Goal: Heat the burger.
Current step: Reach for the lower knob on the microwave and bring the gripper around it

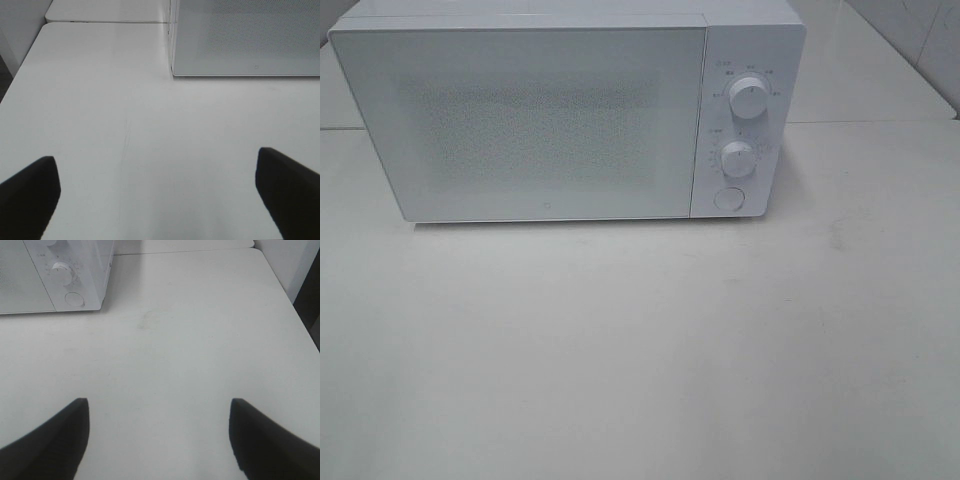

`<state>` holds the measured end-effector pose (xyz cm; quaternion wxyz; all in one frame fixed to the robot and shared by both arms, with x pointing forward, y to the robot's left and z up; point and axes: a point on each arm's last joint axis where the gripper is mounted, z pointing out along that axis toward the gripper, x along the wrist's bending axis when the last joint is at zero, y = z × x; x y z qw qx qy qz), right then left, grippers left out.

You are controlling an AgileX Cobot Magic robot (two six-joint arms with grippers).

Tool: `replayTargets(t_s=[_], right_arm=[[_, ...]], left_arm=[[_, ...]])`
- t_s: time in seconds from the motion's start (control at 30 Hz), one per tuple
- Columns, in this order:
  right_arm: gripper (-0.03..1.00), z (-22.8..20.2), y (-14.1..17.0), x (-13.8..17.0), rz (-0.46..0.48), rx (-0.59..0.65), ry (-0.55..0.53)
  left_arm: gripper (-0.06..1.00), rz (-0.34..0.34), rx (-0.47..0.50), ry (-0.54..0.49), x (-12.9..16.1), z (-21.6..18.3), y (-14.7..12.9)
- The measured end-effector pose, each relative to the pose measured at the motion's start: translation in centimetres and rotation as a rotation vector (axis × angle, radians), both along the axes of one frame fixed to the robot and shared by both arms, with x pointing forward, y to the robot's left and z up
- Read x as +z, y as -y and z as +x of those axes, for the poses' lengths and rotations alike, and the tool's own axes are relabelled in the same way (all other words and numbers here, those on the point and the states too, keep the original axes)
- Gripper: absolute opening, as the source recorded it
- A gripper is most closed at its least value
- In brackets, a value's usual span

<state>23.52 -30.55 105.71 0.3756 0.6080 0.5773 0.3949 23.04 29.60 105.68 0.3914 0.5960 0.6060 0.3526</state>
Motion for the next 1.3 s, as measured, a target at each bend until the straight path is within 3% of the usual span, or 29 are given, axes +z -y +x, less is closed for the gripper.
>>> replayTargets(t_s=[0.5, 0.8, 1.3], right_arm=[[0.75, 0.0, 0.0, 0.2, 0.001, 0.0, 0.013], [0.75, 0.3, -0.1, 1.7, 0.005, 0.009, 0.144], [0.75, 7.3, -0.8, 2.4, -0.011, 0.027, 0.021]], left_arm=[[0.98, 0.0, 0.0, 0.0, 0.0, 0.0, 0.0], [0.98, 0.0, 0.0, 0.0, 0.0, 0.0, 0.0], [0.98, 0.0, 0.0, 0.0, 0.0, 0.0, 0.0]])
